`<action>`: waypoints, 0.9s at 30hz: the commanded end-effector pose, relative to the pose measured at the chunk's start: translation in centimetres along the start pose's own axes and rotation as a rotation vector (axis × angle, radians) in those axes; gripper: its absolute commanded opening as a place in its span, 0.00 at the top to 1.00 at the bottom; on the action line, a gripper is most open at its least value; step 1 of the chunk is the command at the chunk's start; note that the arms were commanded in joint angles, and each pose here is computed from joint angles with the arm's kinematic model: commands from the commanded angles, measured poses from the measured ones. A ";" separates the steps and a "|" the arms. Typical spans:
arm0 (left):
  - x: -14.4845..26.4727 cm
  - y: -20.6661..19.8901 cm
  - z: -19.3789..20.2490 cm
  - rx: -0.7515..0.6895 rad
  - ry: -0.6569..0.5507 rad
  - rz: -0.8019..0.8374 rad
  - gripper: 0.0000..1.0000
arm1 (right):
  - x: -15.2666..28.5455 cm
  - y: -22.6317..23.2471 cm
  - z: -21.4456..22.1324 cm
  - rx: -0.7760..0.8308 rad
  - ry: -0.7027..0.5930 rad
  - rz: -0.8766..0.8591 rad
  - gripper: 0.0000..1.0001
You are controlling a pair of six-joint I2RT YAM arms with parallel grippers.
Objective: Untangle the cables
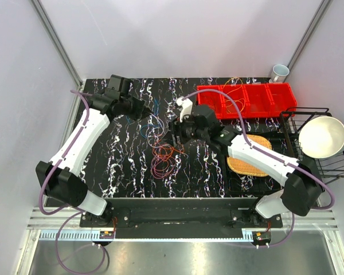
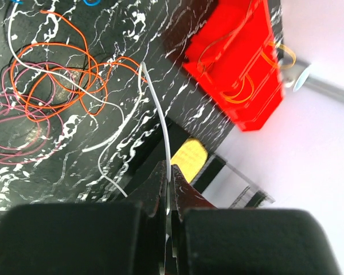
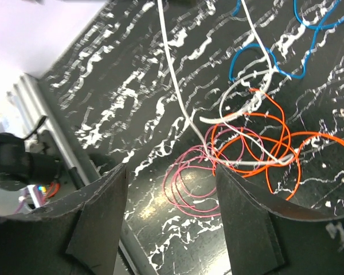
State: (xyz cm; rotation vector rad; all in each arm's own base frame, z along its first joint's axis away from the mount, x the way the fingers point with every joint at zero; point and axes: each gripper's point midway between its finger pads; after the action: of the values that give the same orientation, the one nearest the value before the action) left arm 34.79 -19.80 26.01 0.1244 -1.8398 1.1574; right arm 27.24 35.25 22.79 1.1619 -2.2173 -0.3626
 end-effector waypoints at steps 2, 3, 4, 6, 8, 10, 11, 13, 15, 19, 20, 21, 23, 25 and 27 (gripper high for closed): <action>0.8 0.6 -1.1 0.136 -0.056 -0.014 1.00 | -1.7 -1.7 -0.1 0.015 -0.083 0.118 0.34; 0.8 0.7 -1.1 0.154 -0.051 -0.015 1.00 | -2.0 -2.0 0.2 0.011 -0.082 0.133 0.34; 0.7 1.0 -1.1 0.172 -0.048 -0.019 1.00 | -2.2 -2.4 0.3 -0.001 -0.082 0.152 0.34; 0.5 1.6 -1.1 0.211 -0.036 -0.031 1.00 | -2.8 -2.7 0.0 0.000 -0.114 0.171 0.34; 0.2 1.9 -1.1 0.224 -0.022 -0.039 1.00 | -3.3 -3.4 0.0 -0.011 -0.133 0.213 0.34; 0.1 2.1 -1.1 0.231 -0.001 -0.040 1.00 | -3.8 -3.6 0.0 -0.019 -0.136 0.226 0.35; -0.1 2.2 -1.1 0.226 0.007 -0.044 1.00 | -4.3 -3.9 0.4 -0.021 -0.124 0.236 0.36; -0.2 2.4 -1.0 0.230 0.022 -0.047 1.00 | -4.7 -4.1 0.3 -0.018 -0.128 0.255 0.38; -0.4 2.6 -1.2 0.227 0.022 -0.053 1.00 | -5.2 -4.4 0.9 -0.019 -0.111 0.264 0.40; -0.3 2.8 -1.5 0.228 0.020 -0.052 1.00 | -5.8 -4.4 1.5 -0.009 -0.100 0.278 0.43; -0.4 2.9 -1.5 0.227 0.023 -0.055 1.00 | -5.9 -4.5 1.6 -0.008 -0.097 0.283 0.43; -0.5 3.0 -1.5 0.230 0.028 -0.057 1.00 | -5.9 -4.6 1.7 -0.006 -0.097 0.289 0.43; -0.5 3.2 -1.6 0.231 0.032 -0.059 1.00 | -5.9 -4.7 1.5 -0.003 -0.104 0.298 0.44; -0.6 3.3 -1.6 0.233 0.035 -0.061 1.00 | -6.0 -4.6 1.2 0.003 -0.112 0.301 0.44; -0.7 3.4 -1.7 0.233 0.037 -0.063 1.00 | -6.1 -4.6 1.1 0.008 -0.114 0.303 0.45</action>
State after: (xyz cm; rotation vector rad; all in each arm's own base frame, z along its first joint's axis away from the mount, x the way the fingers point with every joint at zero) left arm 34.35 -16.83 22.78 0.3359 -1.6473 1.3013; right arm 30.64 36.25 14.06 0.7904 -2.3534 -0.2469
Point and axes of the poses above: each gripper's point midway between its finger pads, its own x axis back along the fingers, its own y axis along the line the jaws close on, z = x × y, and after that the axes turned 8 degrees about -x, right-handed
